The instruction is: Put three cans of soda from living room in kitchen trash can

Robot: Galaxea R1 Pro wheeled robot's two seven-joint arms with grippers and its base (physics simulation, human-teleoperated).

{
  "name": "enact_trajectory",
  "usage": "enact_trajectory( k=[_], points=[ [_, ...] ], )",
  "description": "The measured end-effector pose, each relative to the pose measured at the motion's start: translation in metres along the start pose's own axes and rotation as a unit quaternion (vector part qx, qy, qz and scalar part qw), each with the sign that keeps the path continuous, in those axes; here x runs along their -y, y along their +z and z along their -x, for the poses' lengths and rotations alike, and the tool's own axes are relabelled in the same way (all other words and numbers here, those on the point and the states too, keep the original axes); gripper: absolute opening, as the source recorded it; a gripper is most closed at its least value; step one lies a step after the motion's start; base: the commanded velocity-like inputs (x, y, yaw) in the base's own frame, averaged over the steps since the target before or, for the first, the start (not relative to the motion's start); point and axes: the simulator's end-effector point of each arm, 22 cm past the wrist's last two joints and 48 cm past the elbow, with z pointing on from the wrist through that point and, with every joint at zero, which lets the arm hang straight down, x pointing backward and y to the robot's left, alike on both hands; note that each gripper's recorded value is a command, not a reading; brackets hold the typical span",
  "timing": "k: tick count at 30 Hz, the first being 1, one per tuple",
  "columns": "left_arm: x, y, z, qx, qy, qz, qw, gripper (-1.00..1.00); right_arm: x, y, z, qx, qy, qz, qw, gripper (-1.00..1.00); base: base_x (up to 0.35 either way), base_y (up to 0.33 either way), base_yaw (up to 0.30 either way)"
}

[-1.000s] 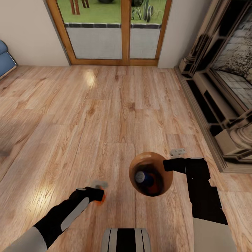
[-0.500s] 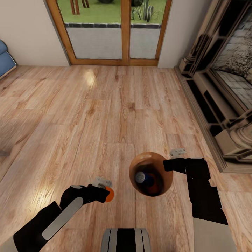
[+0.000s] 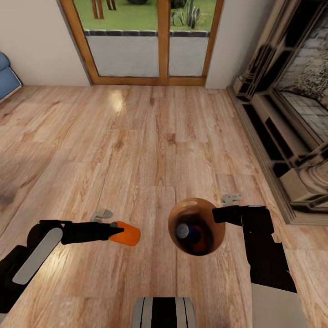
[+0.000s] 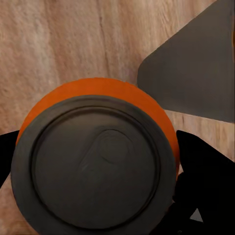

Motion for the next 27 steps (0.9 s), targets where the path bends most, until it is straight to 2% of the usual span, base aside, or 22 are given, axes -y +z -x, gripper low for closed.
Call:
enact_trajectory(
  k=[2, 7, 11, 13, 14, 15, 16, 19, 21, 22, 23, 27],
  points=[
    [-0.002, -0.002, 0.001, 0.001, 0.001, 0.000, 1.0000, -1.00, 0.000, 0.000, 0.000, 0.000, 0.000, 0.000, 1.0000, -1.00, 0.000, 0.000, 0.000],
    [-0.021, -0.022, 0.015, 0.019, -0.003, 0.017, 0.9997, -1.00, -0.001, 0.000, 0.000, 0.000, 0.001, 0.001, 1.0000, -1.00, 0.000, 0.000, 0.000],
    [-0.024, -0.027, 0.016, 0.020, -0.003, 0.016, 0.9997, -1.00, -0.001, 0.000, 0.000, 0.000, 0.000, 0.001, 1.0000, -1.00, 0.000, 0.000, 0.000],
    [-0.012, -0.029, 0.016, 0.019, -0.004, -0.012, 0.9997, -1.00, -0.001, 0.000, 0.000, 0.000, 0.000, 0.000, 1.0000, -1.00, 0.000, 0.000, 0.000],
    [-0.003, -0.030, 0.016, 0.018, -0.004, -0.033, 0.9993, -1.00, -0.001, 0.000, 0.000, 0.000, 0.000, 0.000, 1.0000, -1.00, 0.000, 0.000, 0.000],
    [0.013, -0.033, 0.015, 0.017, -0.004, -0.073, 0.9972, -1.00, -0.001, 0.000, 0.000, 0.000, 0.000, 0.000, 1.0000, -1.00, 0.000, 0.000, 0.000],
    [0.021, -0.033, 0.015, 0.016, -0.002, -0.090, 0.9958, -1.00, -0.001, 0.000, 0.000, 0.000, 0.000, 0.001, 1.0000, -1.00, 0.000, 0.000, 0.000],
    [0.036, -0.031, 0.014, 0.015, -0.002, -0.118, 0.9929, -1.00, -0.001, 0.000, 0.000, 0.000, 0.000, 0.001, 1.0000, -1.00, 0.000, 0.000, 0.000],
    [0.056, -0.023, 0.014, 0.019, -0.008, -0.147, 0.9889, -1.00, -0.001, 0.000, 0.000, 0.000, 0.000, 0.001, 1.0000, -1.00, 0.000, 0.000, 0.000],
    [0.059, -0.021, 0.014, 0.020, -0.008, -0.151, 0.9884, -1.00, -0.001, 0.000, 0.000, 0.000, 0.000, 0.000, 1.0000, -1.00, 0.000, 0.000, 0.000],
    [0.075, -0.015, 0.015, 0.023, -0.014, -0.172, 0.9848, -1.00, -0.001, 0.000, 0.000, 0.000, 0.000, 0.000, 1.0000, -1.00, 0.000, 0.000, 0.000],
    [0.085, -0.010, 0.016, 0.027, -0.015, -0.185, 0.9823, -1.00, -0.001, 0.000, 0.000, 0.000, 0.001, 0.001, 1.0000, -1.00, 0.000, 0.000, 0.000]
  ],
)
